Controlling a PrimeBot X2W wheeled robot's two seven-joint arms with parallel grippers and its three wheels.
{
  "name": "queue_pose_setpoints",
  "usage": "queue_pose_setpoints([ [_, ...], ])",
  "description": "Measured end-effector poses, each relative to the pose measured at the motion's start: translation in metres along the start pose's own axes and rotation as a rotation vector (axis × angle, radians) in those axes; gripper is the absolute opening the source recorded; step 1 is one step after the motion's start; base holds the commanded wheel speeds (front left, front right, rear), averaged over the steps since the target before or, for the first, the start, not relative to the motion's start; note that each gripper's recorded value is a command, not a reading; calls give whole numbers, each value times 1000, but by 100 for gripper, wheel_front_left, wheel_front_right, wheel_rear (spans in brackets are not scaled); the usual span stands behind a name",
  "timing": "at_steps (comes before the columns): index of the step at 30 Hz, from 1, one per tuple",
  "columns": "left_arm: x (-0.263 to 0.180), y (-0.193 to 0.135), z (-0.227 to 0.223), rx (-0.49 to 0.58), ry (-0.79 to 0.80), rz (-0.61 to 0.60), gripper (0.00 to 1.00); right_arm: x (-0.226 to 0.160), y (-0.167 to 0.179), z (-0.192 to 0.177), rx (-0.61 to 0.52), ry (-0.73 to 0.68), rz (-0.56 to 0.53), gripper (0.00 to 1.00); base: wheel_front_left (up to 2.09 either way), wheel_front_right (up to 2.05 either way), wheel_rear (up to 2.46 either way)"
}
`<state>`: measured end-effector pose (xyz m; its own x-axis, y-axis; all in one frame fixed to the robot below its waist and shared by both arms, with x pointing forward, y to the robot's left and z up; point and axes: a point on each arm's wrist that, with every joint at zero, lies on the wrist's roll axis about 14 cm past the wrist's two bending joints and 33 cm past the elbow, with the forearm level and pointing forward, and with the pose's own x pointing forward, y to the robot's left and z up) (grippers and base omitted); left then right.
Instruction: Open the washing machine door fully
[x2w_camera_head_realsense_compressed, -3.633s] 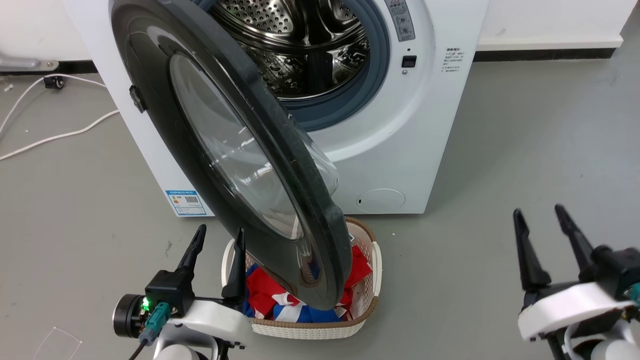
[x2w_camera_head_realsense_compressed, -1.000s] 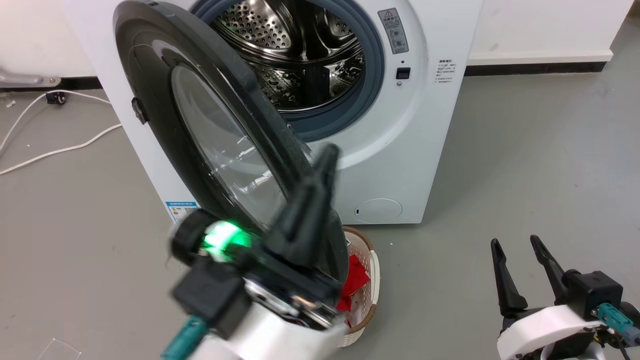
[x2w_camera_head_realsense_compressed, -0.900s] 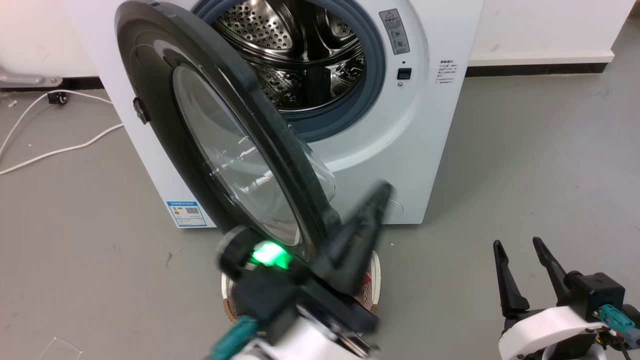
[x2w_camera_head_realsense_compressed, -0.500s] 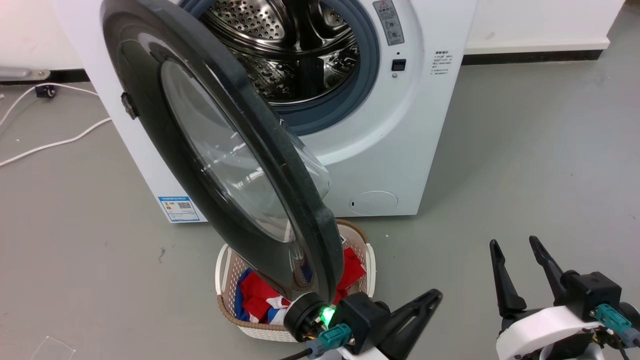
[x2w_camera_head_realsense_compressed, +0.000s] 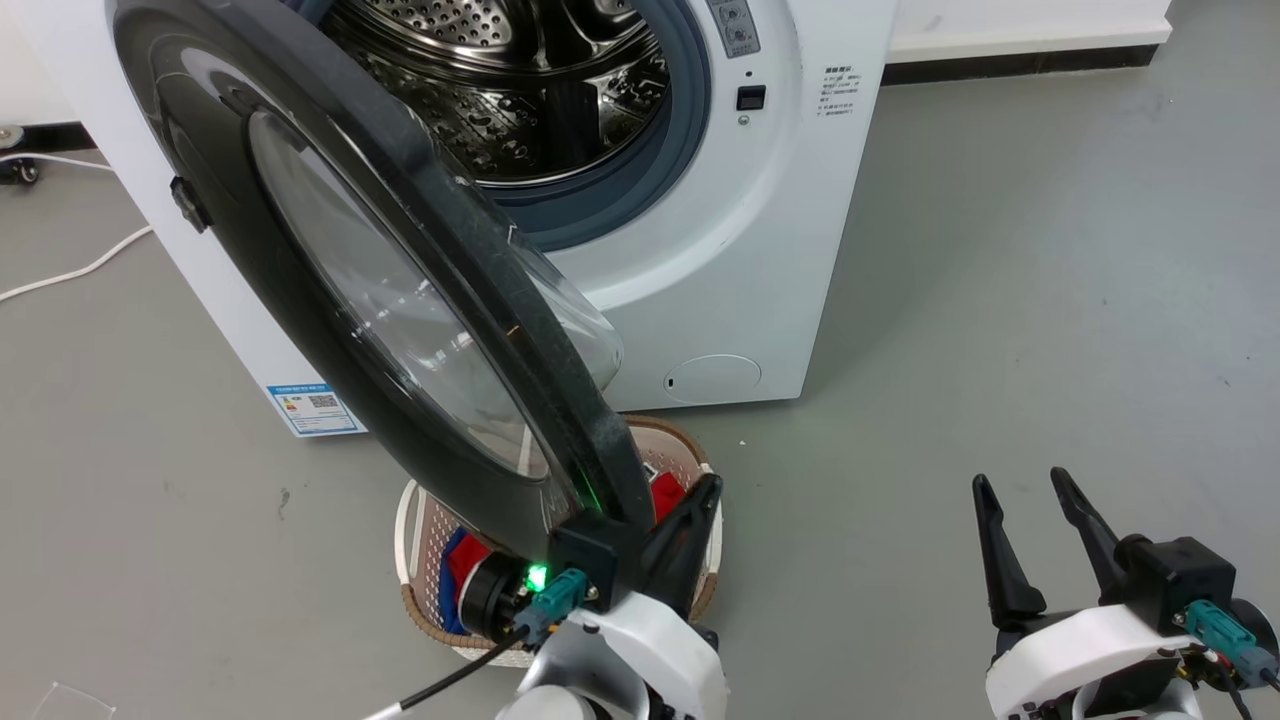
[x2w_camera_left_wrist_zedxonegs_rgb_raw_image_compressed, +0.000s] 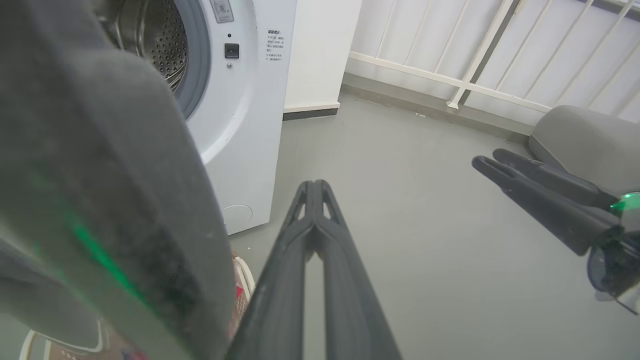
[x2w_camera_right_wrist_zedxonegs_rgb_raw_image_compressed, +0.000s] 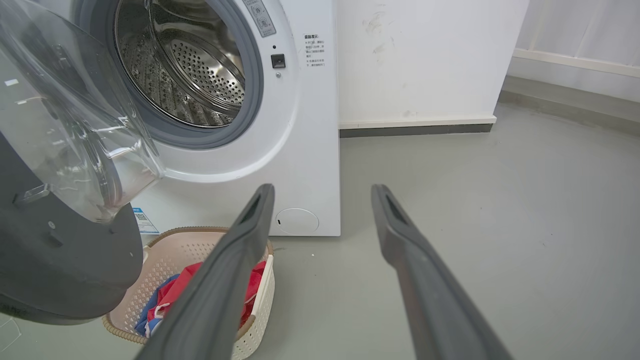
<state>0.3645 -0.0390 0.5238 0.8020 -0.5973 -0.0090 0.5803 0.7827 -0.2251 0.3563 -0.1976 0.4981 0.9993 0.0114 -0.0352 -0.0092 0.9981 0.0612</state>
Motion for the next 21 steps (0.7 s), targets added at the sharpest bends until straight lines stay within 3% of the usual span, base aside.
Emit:
queue_pose_setpoints([
  [11,-7,25,-1,-5,6,94,0,8,8,-5,15,14,25,100,0,0,0],
  [21,-52,45,7,0,-6,217,0,24,38,-2,12,2,116,100,0,0,0],
])
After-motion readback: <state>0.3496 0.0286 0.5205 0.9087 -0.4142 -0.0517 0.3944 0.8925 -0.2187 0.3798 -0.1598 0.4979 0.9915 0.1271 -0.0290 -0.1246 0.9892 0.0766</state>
